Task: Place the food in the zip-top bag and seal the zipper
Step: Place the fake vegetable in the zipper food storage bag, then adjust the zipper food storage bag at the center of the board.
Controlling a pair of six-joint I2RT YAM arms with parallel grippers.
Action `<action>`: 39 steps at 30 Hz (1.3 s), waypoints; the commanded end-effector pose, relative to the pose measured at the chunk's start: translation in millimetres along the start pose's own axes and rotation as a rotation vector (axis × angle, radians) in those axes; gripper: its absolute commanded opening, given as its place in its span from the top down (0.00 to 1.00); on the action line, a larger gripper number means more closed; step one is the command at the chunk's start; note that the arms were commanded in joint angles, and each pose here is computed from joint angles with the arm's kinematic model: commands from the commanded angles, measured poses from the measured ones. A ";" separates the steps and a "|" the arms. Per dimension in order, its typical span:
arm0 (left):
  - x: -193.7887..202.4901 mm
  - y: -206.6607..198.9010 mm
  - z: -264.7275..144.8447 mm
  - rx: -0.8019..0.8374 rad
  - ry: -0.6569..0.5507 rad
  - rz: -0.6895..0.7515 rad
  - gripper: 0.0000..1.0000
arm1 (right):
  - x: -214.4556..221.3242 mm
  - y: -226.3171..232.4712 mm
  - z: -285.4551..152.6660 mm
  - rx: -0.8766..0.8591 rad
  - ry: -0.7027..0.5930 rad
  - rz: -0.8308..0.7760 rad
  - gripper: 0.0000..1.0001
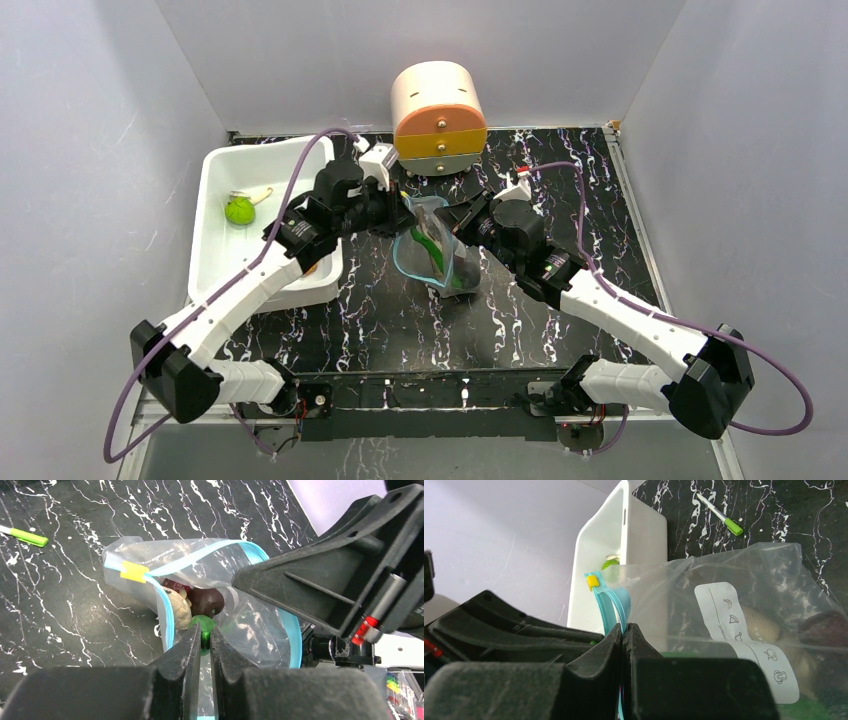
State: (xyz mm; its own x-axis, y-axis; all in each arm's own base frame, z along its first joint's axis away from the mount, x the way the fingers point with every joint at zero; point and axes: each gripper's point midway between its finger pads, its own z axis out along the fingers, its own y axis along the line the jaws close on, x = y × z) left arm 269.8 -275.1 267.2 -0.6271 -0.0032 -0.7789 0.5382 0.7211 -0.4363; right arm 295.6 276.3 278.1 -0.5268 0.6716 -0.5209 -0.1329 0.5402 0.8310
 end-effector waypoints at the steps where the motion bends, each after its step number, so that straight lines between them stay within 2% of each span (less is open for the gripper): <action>1: -14.0 -16.4 7.9 0.072 0.006 0.054 0.94 | -11.0 27.7 -5.3 -0.092 -0.023 0.012 1.00; 5: -12.2 -13.8 20.6 0.076 0.026 0.073 0.95 | -7.0 29.2 -6.7 -0.104 -0.002 0.005 1.00; 9: -7.2 7.1 34.0 -0.016 0.038 0.079 0.94 | -3.6 33.1 -8.8 -0.127 0.018 0.007 1.00; 12: -8.8 23.3 38.4 -0.104 0.038 0.081 0.87 | -4.9 33.5 -10.4 -0.129 0.015 0.001 1.00; 14: -12.4 26.6 38.5 -0.134 0.042 0.077 0.78 | -6.9 32.7 -10.9 -0.124 0.005 -0.007 1.00; 17: -16.9 23.2 34.6 -0.140 0.058 0.064 0.55 | -9.4 29.1 -11.2 -0.108 -0.009 -0.016 1.00; 19: -21.8 7.8 27.0 -0.081 0.065 0.049 0.42 | -11.6 27.9 -11.9 -0.100 -0.019 -0.018 1.00; 20: -26.5 -2.3 20.9 -0.041 0.060 0.052 0.32 | -12.6 28.0 -11.8 -0.096 -0.023 -0.018 1.00; 22: -32.3 -15.9 6.6 0.006 0.050 0.049 0.26 | -15.3 25.3 -11.0 -0.074 -0.033 -0.020 1.00; 25: -36.7 -11.2 -17.5 -0.054 0.033 0.051 0.25 | -19.7 21.2 -10.1 -0.045 -0.053 -0.023 1.00; 28: -27.9 13.5 -38.8 -0.200 0.041 0.049 0.27 | -22.1 21.2 -10.1 -0.041 -0.064 -0.022 1.00; 31: -17.0 26.9 -50.1 -0.267 0.051 0.033 0.33 | -23.9 24.2 -10.0 -0.049 -0.068 -0.019 1.00; 35: 1.8 32.8 -51.0 -0.293 0.100 -0.027 0.49 | -22.8 24.3 -8.7 -0.052 -0.067 -0.019 1.00; 39: 23.4 33.5 -53.6 -0.286 0.147 -0.083 0.53 | -25.0 24.5 -8.9 -0.045 -0.074 -0.025 1.00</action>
State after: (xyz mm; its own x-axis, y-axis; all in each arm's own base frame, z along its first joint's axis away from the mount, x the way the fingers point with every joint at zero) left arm 261.1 -224.6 286.4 -0.6672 0.0184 -0.7446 0.3817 0.8669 -0.3206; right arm 293.3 270.5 273.8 -0.5241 0.6519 -0.5480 -0.1300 0.5746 0.8080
